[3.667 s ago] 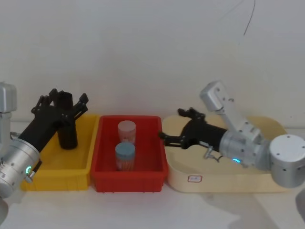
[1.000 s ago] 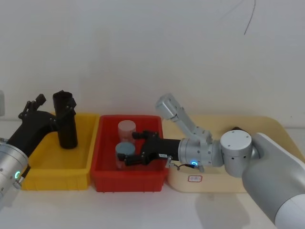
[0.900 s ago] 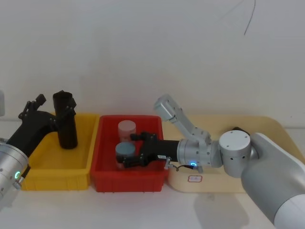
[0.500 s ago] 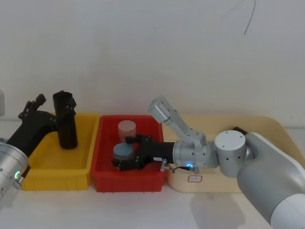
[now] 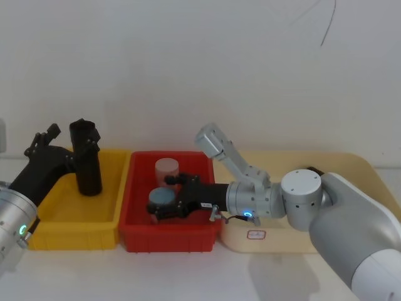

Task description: Pick up the garbage bag with the one hand and transfer it to the other hand.

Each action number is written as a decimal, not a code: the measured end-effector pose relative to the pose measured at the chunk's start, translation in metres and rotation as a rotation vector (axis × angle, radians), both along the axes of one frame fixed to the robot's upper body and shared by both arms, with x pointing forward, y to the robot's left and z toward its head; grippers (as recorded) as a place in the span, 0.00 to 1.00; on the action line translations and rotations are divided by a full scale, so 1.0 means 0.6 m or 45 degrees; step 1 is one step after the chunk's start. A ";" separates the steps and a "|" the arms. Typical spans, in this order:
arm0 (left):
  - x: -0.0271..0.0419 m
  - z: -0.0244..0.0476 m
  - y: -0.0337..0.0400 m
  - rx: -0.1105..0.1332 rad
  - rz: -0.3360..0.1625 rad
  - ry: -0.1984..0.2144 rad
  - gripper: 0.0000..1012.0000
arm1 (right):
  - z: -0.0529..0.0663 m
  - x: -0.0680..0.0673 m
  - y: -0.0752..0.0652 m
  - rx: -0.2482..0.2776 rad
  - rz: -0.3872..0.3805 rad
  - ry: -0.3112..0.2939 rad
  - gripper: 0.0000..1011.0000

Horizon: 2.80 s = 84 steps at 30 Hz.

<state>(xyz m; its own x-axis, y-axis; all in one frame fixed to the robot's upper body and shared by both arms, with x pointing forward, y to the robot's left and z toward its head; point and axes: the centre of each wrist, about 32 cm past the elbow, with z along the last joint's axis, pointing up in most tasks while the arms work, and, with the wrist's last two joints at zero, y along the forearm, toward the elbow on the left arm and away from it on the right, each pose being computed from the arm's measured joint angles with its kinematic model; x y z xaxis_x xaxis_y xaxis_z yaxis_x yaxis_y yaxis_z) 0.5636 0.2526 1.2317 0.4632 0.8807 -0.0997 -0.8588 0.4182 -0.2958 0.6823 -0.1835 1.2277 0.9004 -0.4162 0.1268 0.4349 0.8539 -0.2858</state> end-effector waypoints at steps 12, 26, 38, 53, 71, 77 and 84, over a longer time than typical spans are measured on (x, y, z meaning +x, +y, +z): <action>0.000 0.000 0.000 0.000 0.000 0.000 0.99 | 0.001 0.007 -0.002 0.010 -0.019 -0.004 0.99; 0.000 0.000 0.000 0.000 0.000 0.000 0.99 | -0.005 0.010 0.001 -0.037 -0.009 0.005 0.99; 0.000 0.000 0.000 0.000 0.000 0.000 0.99 | -0.003 0.012 0.000 -0.048 -0.018 -0.003 0.81; 0.000 0.000 0.000 0.000 0.000 0.000 0.99 | 0.012 0.009 -0.003 0.006 -0.042 -0.048 0.66; 0.000 0.000 0.000 0.000 0.000 0.000 0.99 | 0.098 -0.008 -0.053 0.133 -0.171 -0.273 0.66; 0.000 0.000 0.000 0.000 0.000 0.000 0.99 | 0.118 -0.023 -0.088 0.109 -0.254 -0.334 0.66; 0.000 0.000 0.000 0.000 0.000 0.000 0.99 | 0.119 -0.046 -0.136 0.038 -0.367 -0.345 0.66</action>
<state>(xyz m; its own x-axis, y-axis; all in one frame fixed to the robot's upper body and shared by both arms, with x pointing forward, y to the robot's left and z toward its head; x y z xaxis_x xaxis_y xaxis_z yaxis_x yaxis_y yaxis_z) 0.5636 0.2526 1.2317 0.4632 0.8807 -0.0997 -0.8589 0.4182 -0.2957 0.6544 -0.2653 1.2990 0.6817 -0.6540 0.3280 0.7143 0.6920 -0.1047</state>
